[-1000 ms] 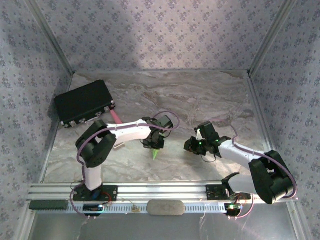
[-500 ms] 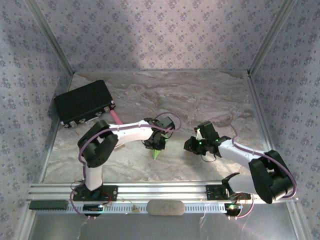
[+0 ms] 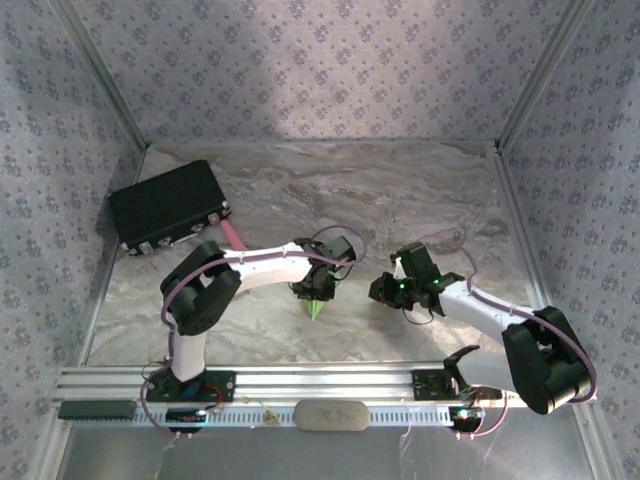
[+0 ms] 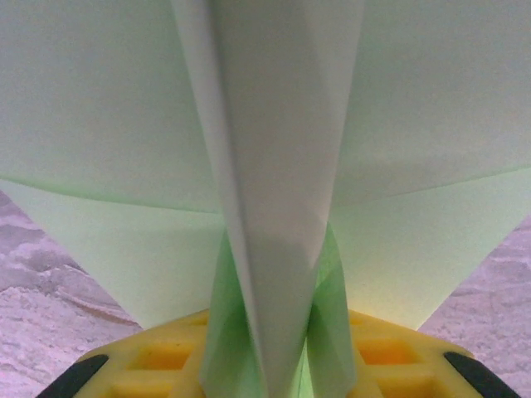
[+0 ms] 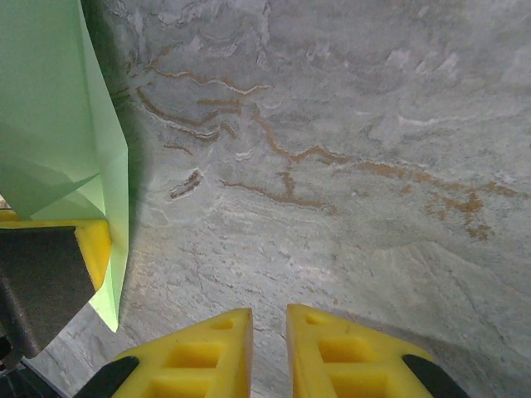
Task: Fold a paper plane with a square sheet of paper (pick it up from the middle)
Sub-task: Move the paper plane to the center of the table.
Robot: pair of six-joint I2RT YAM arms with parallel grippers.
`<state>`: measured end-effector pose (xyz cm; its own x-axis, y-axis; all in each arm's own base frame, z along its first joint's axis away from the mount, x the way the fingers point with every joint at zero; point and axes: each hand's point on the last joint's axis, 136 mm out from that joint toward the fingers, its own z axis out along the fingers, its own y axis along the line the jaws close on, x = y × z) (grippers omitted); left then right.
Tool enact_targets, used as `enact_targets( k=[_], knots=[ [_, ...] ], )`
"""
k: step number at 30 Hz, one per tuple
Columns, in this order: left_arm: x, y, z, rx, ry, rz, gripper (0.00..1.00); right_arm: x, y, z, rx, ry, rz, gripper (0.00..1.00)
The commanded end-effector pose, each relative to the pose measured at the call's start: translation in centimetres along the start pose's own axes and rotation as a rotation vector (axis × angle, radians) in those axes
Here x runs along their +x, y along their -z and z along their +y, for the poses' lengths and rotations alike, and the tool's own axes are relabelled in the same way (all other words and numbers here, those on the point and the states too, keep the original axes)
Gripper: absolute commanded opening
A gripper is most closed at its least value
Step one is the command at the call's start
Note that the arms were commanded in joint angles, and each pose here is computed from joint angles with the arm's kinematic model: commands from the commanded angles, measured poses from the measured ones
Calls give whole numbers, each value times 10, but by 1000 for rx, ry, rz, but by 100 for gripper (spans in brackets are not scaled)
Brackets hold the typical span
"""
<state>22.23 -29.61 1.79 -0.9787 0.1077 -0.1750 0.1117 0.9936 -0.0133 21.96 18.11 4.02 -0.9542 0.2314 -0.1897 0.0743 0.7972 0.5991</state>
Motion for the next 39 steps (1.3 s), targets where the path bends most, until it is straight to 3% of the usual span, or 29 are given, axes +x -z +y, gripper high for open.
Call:
enact_targets(
  k=[1,7,17,24,27,29,31,34,35,37,39],
  knots=[
    [14,-19,-1,-22,44,47,31,-6,7,3,9,18,-24,19],
    [13,-14,-6,-11,56,40,31,-7,13,3,2,24,-37,20],
    [-5,26,-14,54,81,-66,37,-21,32,-3,39,49,-112,28],
    [-11,49,-12,87,86,-111,41,-48,60,-7,96,45,-218,49],
    [-17,67,-8,103,94,-157,42,-66,77,-14,172,83,-296,53],
    [-24,82,-1,104,91,-218,43,-82,96,-21,265,98,-375,61],
    [-35,102,8,111,50,-317,48,-102,119,-25,366,111,-478,99],
    [-51,131,45,28,35,-491,64,-129,150,-31,513,153,-603,99],
    [-58,141,66,-28,47,-558,79,-139,159,-35,577,182,-652,99],
    [-72,161,106,-85,101,-687,99,-154,169,-49,712,266,-717,99],
    [-81,171,147,-143,157,-772,100,-166,167,-64,808,362,-751,99]
  ],
)
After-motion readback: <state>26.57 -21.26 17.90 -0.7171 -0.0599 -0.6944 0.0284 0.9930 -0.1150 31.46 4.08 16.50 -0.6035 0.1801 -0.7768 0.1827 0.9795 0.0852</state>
